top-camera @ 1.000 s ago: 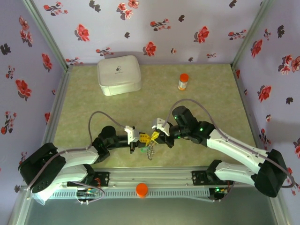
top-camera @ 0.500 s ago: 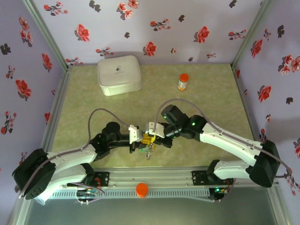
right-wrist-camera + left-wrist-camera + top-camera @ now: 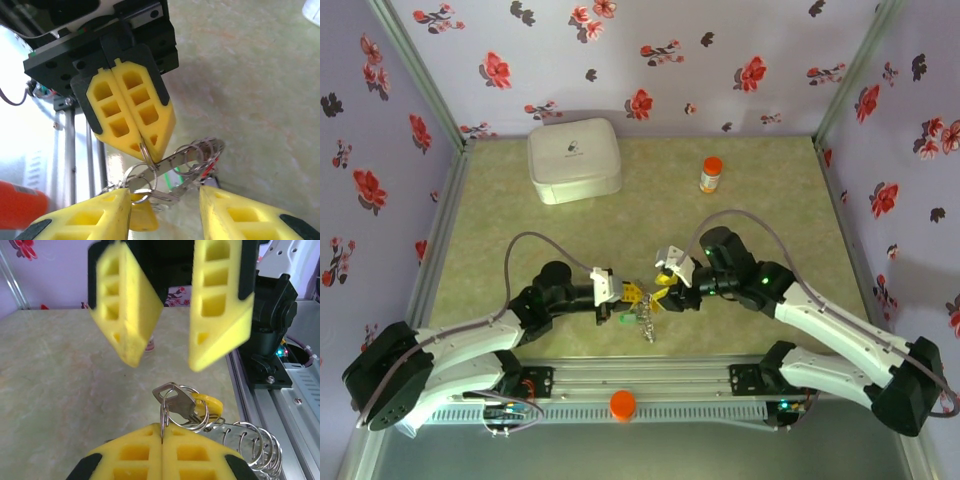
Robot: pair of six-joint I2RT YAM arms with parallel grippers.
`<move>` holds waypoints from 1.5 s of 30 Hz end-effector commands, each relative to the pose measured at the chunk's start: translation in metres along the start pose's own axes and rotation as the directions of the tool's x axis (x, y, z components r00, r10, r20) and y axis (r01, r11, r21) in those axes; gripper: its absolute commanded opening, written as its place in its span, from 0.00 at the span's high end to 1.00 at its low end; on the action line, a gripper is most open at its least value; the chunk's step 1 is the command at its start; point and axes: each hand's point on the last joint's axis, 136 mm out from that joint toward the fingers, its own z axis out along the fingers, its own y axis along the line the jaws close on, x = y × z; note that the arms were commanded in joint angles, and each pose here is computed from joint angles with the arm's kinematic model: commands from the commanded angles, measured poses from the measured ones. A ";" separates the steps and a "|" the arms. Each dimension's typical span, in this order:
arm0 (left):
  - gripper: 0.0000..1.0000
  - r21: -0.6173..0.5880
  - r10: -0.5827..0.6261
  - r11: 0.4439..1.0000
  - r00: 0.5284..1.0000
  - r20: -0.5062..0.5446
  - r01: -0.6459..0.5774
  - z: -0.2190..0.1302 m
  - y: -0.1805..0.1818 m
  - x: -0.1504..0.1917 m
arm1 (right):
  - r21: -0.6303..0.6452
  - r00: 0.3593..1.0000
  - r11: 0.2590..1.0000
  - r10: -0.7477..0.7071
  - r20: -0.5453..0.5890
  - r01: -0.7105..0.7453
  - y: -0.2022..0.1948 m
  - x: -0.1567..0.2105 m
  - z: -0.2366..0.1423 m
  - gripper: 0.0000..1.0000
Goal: Put the keys on the keyring
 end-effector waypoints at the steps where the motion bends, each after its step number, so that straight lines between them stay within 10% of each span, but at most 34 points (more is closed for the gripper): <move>1: 1.00 -0.034 0.078 0.997 0.993 0.085 -0.076 -0.003 0.005 -0.024 | -0.026 0.988 0.990 0.142 0.062 -0.141 0.000 -0.012 0.004 0.60; 22: 1.00 -0.076 0.098 0.993 0.988 0.120 -0.089 -0.010 0.006 -0.025 | -0.089 0.968 0.964 0.246 -0.039 -0.249 0.004 0.004 0.013 1.00; 45: 1.00 -0.099 0.131 0.989 0.959 0.252 -0.109 -0.013 0.008 -0.048 | -0.044 0.954 0.957 0.281 -0.101 -0.286 -0.011 0.029 0.034 1.00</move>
